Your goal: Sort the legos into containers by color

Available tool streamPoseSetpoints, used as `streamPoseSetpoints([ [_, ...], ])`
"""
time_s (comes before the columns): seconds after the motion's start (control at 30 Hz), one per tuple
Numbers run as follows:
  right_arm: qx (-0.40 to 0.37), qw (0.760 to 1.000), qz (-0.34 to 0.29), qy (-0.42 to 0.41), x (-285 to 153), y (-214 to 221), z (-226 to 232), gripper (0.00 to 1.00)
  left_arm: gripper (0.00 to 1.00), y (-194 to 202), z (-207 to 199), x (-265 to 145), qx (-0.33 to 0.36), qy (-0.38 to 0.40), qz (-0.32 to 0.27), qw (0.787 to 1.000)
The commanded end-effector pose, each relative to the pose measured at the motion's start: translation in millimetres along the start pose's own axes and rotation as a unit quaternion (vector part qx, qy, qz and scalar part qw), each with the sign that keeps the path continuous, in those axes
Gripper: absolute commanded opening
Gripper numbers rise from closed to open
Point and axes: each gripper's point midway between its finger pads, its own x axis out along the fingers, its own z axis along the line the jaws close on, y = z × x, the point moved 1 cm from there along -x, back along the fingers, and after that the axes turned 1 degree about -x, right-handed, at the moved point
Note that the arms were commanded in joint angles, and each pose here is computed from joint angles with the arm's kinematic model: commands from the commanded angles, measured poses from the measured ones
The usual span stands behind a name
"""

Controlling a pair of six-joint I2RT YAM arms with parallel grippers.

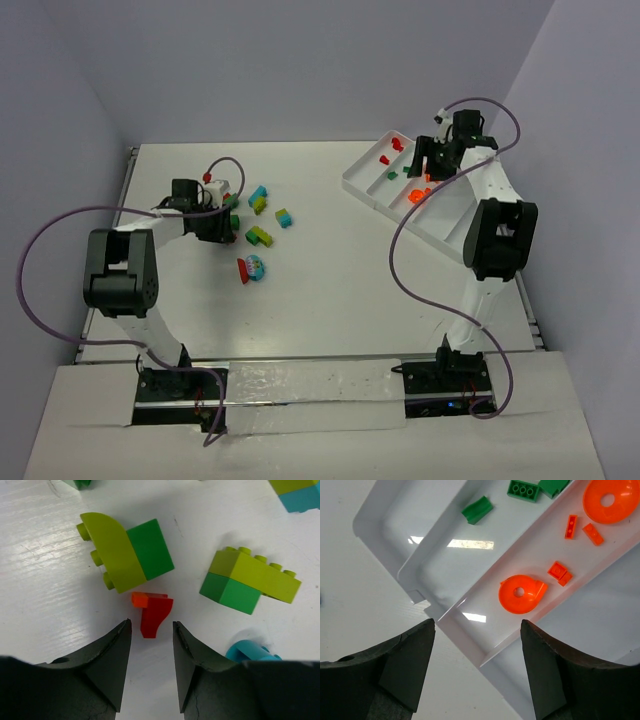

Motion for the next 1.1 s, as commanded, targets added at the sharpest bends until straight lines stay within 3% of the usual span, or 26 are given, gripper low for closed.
streamPoseSetpoints([
  [0.0, -0.016, 0.999, -0.034, -0.025, -29.7, -22.4, 25.9, 0.76, 0.46, -9.7, 7.3, 7.6, 0.031, -0.022, -0.013, 0.999],
  [0.17, -0.013, 0.998, -0.039, -0.047, -37.5, -24.2, 46.3, 0.76, 0.4, -6.3, 8.4, 12.4, 0.052, -0.032, -0.007, 0.998],
  [0.5, -0.036, 0.99, -0.035, -0.129, -52.5, -10.9, 116.6, 0.76, 0.02, -6.4, -5.2, 0.8, 0.092, -0.014, -0.008, 0.996],
  [0.7, -0.068, 0.975, -0.02, -0.211, -68.1, 13.7, 183.6, 0.76, 0.0, -38.8, -26.6, -48.9, 0.201, -0.007, -0.07, 0.977],
  [0.77, -0.073, 0.969, -0.018, -0.235, -72.6, 18.3, 200.2, 0.76, 0.0, -46.2, -36.9, -65.4, 0.254, -0.003, -0.09, 0.963],
  [0.93, -0.084, 0.949, -0.006, -0.304, -89.2, 35.5, 240.7, 0.77, 0.0, -44.4, -85.5, -115.0, 0.432, 0.038, -0.165, 0.886],
  [1.07, -0.099, 0.927, 0.004, -0.362, -107.1, 52.3, 271.4, 0.77, 0.0, -31.8, -121.4, -134.8, 0.514, 0.073, -0.197, 0.832],
])
